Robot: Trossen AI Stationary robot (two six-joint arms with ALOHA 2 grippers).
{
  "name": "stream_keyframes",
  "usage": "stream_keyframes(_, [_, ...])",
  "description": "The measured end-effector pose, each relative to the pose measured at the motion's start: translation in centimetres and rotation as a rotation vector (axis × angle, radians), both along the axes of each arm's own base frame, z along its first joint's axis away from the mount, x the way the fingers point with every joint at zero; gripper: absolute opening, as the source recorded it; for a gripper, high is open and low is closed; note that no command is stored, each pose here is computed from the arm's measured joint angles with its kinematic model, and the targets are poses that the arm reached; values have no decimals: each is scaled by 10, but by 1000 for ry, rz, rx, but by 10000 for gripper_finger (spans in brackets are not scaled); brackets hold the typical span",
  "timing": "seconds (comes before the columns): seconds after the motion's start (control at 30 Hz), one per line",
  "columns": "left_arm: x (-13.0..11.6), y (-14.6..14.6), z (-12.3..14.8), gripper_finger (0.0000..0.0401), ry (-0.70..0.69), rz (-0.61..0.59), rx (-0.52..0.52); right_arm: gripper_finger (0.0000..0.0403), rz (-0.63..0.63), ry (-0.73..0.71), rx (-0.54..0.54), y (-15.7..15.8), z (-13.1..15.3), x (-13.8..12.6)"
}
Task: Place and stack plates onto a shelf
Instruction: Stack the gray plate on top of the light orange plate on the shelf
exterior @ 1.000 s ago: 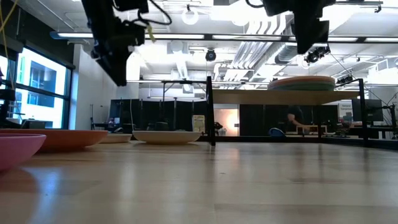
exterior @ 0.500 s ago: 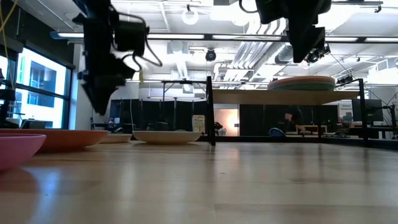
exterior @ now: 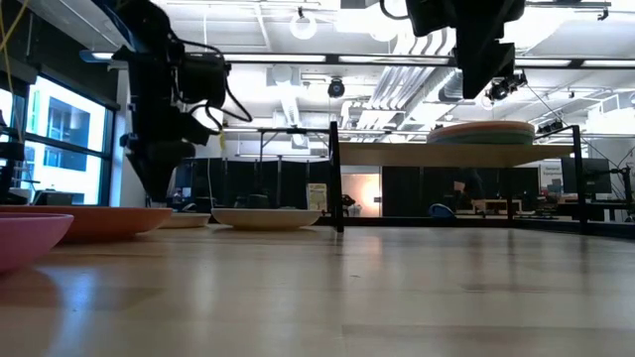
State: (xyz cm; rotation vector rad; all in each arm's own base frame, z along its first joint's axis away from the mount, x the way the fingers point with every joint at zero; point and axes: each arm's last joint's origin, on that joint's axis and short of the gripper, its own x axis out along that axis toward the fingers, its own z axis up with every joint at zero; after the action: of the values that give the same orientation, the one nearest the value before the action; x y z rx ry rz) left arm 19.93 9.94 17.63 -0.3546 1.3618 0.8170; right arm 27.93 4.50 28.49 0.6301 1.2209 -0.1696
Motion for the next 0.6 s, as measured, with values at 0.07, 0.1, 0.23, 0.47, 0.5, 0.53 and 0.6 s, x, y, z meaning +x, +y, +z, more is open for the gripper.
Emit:
stream_keyframes(0.07, [-2,1,-5,149,-10,5,-14,183,-2,1,1,0,0,0])
stream_keyframes(0.1, [-3,2,-8,149,-5,9,-21,183,-2,1,1,0,0,0])
stream_keyframes(0.23, [-3,6,-17,149,23,9,-34,183,-2,1,1,0,0,0])
stream_keyframes(0.47, [3,13,-37,149,79,0,-52,183,-2,0,1,0,0,0])
stream_keyframes(0.5, [4,13,-39,149,88,0,-56,183,-3,0,2,0,0,0])
stream_keyframes(0.53, [4,14,-41,149,95,2,-58,183,-3,-1,2,0,0,0])
stream_keyframes(0.6, [5,14,-43,149,106,1,-58,183,-3,-3,2,0,0,0])
